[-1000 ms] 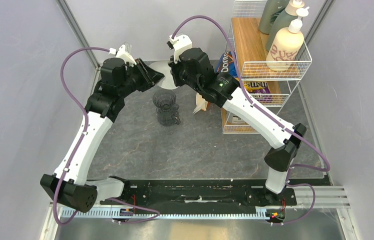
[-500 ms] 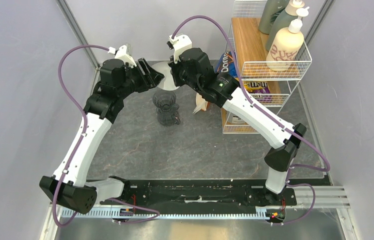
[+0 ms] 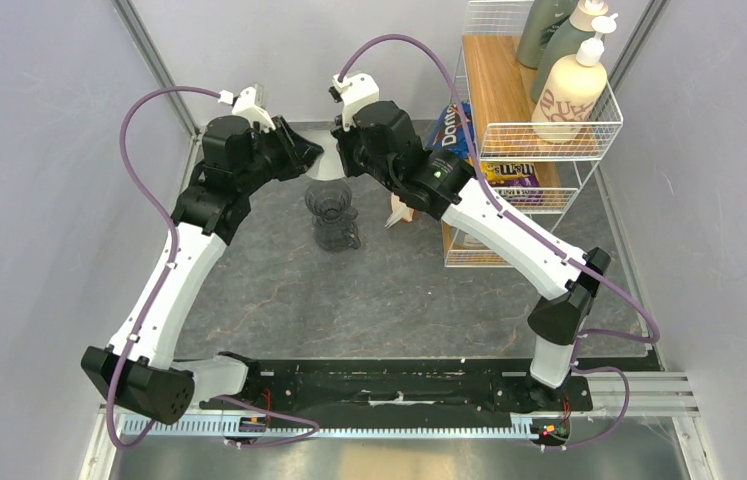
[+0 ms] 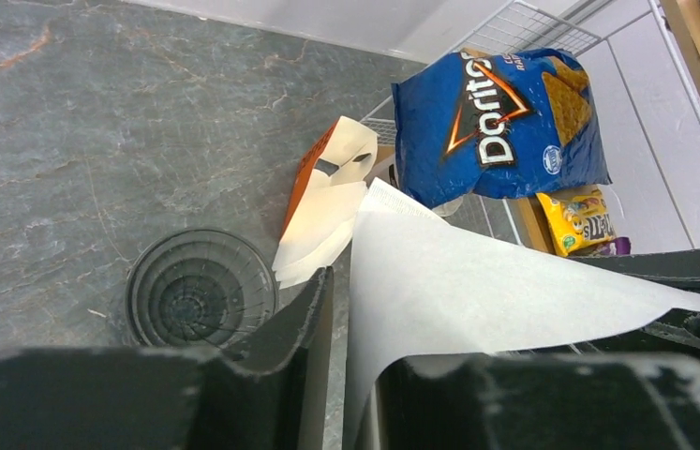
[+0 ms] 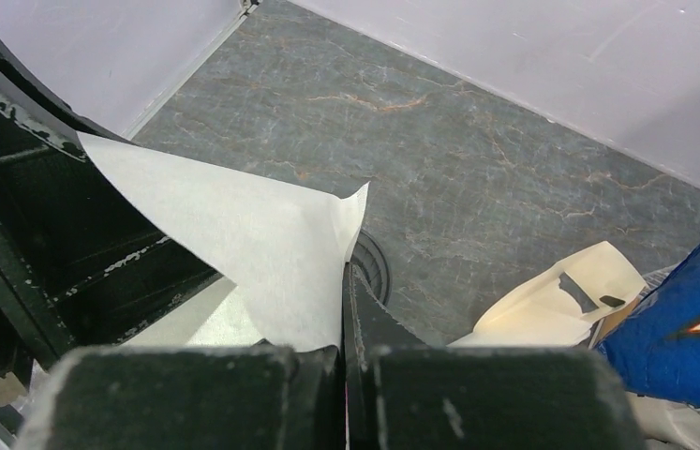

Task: Place the coffee filter in the dripper

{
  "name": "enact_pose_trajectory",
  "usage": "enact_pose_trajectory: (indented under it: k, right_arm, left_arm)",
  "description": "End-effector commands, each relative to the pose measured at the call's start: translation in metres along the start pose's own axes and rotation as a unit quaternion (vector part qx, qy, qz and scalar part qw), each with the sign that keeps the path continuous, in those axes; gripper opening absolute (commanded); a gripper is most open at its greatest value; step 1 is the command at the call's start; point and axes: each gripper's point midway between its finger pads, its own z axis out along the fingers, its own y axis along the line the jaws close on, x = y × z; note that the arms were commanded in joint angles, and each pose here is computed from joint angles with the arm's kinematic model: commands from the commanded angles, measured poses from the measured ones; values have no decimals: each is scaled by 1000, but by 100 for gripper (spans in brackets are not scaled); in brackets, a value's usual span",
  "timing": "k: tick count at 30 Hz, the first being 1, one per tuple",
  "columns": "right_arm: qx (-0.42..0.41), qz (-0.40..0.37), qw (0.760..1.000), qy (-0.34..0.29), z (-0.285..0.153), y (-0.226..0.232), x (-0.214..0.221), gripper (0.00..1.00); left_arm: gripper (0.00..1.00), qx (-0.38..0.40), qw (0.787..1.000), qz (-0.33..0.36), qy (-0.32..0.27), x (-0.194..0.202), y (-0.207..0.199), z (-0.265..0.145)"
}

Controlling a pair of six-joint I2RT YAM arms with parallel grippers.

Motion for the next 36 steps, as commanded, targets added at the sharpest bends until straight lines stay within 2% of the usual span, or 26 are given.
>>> enact_pose_trajectory:
  k: [1,3,6,15,16,17,36]
  right_arm:
    - [9,16,999,-27,-6,-2,-18,0]
    - [8,15,999,-27,-6,0,-18,0]
    - [4,16,999,-27,-5,2,-18,0]
    - [-13,20,1000,-19,-6,9,-13,0]
    - [-7,-1,999,44,9,8,44,0]
    - [-17,18,1000,-15,-6,10,-10,0]
    - [26,22,999,-33,-8,-7,-19,0]
  left_arm:
    - [23,22,1000,10,-18,-9,-12,3]
    - [16,26,999,10,-15,-7,-16,4]
    - [10,30,999,10,-11,-4,-19,5]
    - [4,44,999,11,-11,-5,-29,10]
    - [3,44,999,11,-11,-5,-29,11]
    - [2,45,999,12,-9,-4,-30,11]
    - [2,25,1000,7,-11,-4,-25,-3]
